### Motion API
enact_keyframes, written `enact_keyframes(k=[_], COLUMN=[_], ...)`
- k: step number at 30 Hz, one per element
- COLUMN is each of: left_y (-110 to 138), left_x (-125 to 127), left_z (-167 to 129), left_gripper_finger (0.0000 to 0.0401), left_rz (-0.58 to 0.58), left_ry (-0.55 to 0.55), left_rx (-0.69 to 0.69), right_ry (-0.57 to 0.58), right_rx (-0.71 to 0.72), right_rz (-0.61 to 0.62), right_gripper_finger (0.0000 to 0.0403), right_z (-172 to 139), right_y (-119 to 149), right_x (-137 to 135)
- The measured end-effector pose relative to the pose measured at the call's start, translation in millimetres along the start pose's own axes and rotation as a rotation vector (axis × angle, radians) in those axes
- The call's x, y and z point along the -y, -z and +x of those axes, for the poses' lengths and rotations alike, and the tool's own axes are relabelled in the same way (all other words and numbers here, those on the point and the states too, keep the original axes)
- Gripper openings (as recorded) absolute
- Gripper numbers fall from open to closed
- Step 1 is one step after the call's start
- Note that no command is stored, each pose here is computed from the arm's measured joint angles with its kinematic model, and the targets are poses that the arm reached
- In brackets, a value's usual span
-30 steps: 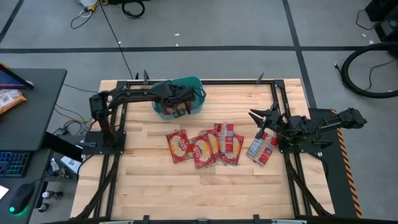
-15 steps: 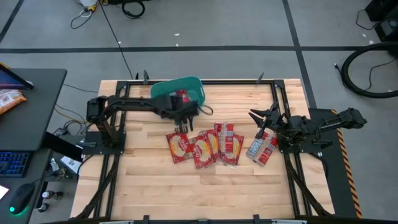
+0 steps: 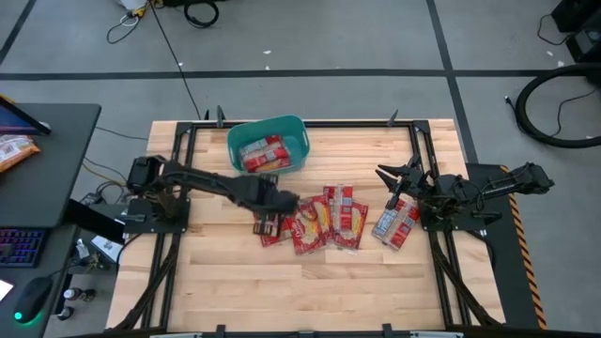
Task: Sort popcorn bags into baskets
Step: Stack the popcorn bag into the green bin
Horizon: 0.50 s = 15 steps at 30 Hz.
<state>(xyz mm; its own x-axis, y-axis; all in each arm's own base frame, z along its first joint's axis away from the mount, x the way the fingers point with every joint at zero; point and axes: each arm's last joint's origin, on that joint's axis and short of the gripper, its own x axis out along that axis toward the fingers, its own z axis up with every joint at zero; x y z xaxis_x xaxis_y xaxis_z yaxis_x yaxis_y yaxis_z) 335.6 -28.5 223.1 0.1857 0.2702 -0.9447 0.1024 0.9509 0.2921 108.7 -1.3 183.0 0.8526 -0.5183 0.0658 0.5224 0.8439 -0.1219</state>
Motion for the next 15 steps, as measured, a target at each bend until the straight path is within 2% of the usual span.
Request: enact_keyframes(k=[9, 15], left_y=[17.7, 34.7], left_x=[47.7, 68.4], left_z=[16.6, 29.1], left_gripper_finger=[0.0137, 0.0138], left_rz=[0.248, 0.399], left_ry=[-0.026, -0.079], left_rx=[-0.017, -0.054], right_ry=[0.000, 0.000], right_rx=[0.000, 0.000], right_rz=[0.000, 0.000], right_gripper_finger=[0.0080, 0.0080], right_z=[0.0, 0.0], right_y=[0.0, 0.0], right_x=[0.0, 0.0])
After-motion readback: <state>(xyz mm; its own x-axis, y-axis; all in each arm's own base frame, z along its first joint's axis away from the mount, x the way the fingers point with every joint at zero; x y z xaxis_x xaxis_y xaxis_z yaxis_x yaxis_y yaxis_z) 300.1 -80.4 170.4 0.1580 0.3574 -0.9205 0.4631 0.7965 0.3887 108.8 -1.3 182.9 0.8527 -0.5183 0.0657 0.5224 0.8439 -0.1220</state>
